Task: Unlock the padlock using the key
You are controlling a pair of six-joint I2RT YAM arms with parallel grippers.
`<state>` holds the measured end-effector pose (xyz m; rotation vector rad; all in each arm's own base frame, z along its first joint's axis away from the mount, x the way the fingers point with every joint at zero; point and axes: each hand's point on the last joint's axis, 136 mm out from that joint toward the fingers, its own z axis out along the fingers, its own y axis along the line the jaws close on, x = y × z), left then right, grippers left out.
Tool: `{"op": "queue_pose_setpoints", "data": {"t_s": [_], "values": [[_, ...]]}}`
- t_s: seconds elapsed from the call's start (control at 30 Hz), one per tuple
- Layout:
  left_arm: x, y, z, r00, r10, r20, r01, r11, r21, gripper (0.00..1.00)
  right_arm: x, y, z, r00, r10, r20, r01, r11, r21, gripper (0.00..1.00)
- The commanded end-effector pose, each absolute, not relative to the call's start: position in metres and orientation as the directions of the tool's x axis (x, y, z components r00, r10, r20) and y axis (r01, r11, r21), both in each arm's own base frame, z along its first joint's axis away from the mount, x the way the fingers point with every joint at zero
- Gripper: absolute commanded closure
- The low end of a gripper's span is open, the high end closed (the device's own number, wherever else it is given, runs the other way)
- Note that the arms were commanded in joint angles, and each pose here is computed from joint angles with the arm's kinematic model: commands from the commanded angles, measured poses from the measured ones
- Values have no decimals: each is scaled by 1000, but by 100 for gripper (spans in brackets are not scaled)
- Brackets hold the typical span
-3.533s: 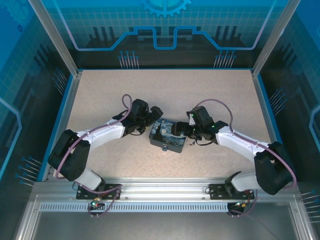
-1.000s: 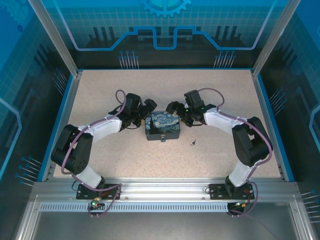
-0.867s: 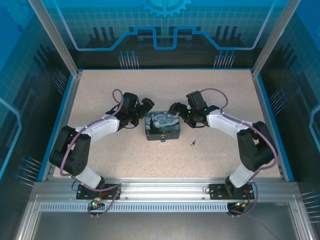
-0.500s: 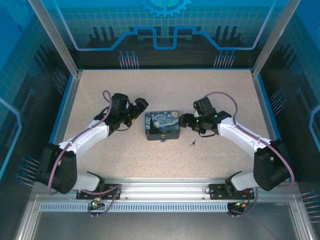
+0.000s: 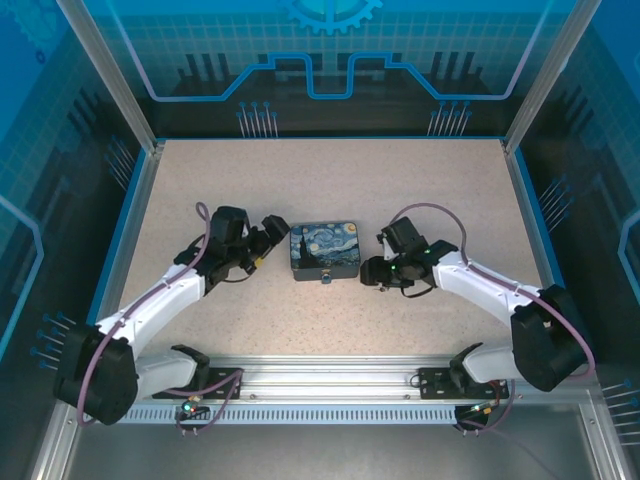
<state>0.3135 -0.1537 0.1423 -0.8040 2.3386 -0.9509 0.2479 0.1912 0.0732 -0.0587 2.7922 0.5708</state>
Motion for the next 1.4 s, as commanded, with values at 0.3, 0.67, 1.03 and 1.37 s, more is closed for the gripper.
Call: {"op": "queue_pose_setpoints", "data": {"t_s": [0.3, 0.67, 1.03, 1.37], "values": [[302, -190, 108, -769, -618, -164, -349, 620, -703, 1, 257, 222, 65, -961, 8, -277, -102, 919, 381, 42], [338, -216, 110, -790, -588, -172, -319, 634, -704, 1, 277, 231, 70, -954, 23, -298, -94, 923, 373, 42], [370, -234, 118, -797, -571, -197, -285, 643, -711, 1, 301, 238, 76, -951, 43, -308, -79, 924, 373, 42], [367, -218, 119, -787, -578, -215, -288, 654, -700, 1, 291, 225, 91, -940, 47, -339, -84, 928, 363, 34]]}}
